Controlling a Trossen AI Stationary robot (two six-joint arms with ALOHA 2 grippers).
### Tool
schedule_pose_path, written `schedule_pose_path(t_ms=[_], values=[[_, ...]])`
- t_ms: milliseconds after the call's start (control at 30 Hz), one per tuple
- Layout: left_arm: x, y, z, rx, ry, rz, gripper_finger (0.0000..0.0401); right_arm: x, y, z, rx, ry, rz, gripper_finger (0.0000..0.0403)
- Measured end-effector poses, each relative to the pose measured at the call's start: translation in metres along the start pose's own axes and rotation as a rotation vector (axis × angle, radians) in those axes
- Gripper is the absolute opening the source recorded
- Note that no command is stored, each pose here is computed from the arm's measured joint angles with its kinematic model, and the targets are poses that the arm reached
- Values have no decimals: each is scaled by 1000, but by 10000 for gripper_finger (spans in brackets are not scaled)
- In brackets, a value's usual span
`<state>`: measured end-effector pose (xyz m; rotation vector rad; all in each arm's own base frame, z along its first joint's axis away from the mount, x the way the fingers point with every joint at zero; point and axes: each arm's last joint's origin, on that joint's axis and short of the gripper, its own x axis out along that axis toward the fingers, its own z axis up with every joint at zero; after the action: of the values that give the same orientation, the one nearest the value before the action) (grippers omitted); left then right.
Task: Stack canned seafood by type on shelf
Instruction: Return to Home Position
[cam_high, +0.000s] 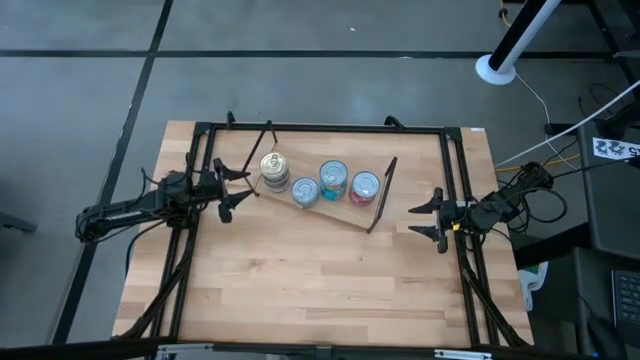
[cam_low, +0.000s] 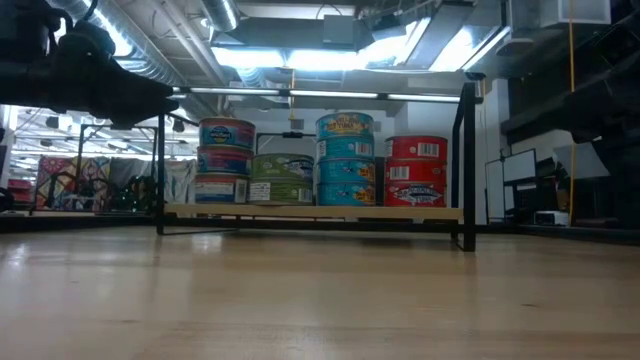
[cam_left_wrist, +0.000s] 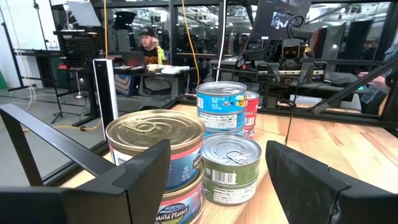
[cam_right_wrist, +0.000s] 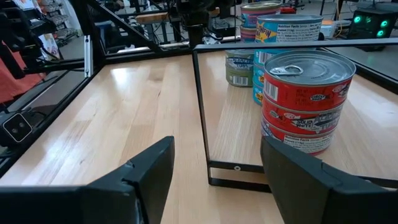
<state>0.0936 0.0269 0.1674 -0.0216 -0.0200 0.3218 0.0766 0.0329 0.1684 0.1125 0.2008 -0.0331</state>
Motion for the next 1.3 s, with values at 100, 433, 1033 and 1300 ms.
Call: schedule_pose_path(t_ms=[100,433,1033,1300], values=[[0,0,0,0,0,0,263,0,0,0,0,0,0,239],[0,0,0,0,-2,0,263,0,0,0,0,0,-1,239],[0,0,0,0,-4,-1,263,0,-1,0,-1,-5,-27,239],[0,0,0,0,-5,-1,263,0,-1,0,-1,-6,-27,239]])
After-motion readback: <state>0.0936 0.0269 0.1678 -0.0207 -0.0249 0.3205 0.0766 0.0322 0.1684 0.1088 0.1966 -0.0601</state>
